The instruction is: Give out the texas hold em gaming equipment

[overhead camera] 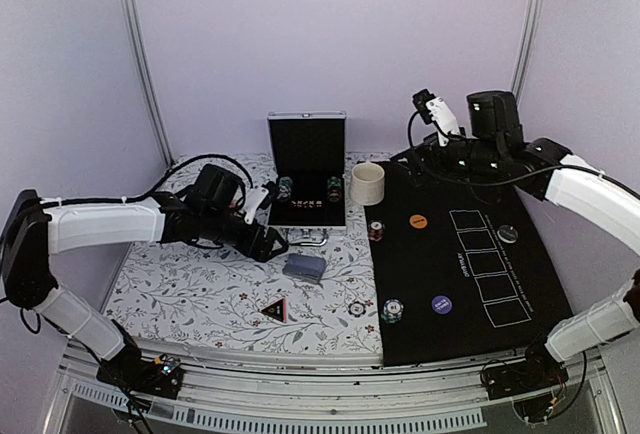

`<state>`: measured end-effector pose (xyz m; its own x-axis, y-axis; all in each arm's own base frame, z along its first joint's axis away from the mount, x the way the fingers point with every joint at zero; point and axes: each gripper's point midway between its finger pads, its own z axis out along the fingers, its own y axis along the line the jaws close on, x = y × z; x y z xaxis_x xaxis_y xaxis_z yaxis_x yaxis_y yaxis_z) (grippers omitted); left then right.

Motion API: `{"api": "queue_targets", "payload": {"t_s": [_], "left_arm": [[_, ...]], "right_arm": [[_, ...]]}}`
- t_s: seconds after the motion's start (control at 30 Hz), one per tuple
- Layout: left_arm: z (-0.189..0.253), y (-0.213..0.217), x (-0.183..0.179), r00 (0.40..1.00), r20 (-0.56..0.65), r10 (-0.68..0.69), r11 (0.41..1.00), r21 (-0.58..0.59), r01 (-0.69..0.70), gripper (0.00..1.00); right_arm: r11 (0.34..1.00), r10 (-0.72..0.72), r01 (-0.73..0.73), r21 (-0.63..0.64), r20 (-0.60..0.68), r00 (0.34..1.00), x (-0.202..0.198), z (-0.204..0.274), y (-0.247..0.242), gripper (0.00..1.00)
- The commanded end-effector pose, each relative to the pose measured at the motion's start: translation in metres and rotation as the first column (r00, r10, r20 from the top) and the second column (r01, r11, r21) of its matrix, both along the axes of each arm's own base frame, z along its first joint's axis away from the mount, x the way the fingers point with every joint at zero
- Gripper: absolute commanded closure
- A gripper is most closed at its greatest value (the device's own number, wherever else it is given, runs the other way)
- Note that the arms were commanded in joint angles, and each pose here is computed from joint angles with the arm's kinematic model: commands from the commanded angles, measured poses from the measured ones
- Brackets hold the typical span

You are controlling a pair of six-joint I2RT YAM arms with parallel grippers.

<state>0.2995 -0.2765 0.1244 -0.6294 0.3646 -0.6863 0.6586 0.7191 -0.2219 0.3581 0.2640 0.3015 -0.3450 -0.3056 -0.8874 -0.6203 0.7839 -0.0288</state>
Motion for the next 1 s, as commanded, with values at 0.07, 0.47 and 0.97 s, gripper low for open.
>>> {"api": "queue_targets", "payload": {"t_s": [0.07,0.47,0.97], "left_arm": [[-0.011,-0.007,-0.035,0.999,0.012,0.03,0.992,0.118,-0.031,0.18],[-0.044,0.004,-0.104,0.988,-0.099,0.115,0.963,0.254,-0.086,0.02],[-0.093,0.006,-0.13,0.985,-0.135,0.103,0.888,0.459,-0.03,0.02]], "right_arm": [[0.986,0.087,-0.116,0.12,0.225,0.97,-0.043,0.046,-0.016,0.01],[0.983,0.07,-0.046,0.176,-0.134,0.988,-0.055,-0.001,-0.011,0.01],[0.997,-0.073,0.054,-0.06,-0.364,0.929,-0.059,-0.093,-0.024,0.01]]}}
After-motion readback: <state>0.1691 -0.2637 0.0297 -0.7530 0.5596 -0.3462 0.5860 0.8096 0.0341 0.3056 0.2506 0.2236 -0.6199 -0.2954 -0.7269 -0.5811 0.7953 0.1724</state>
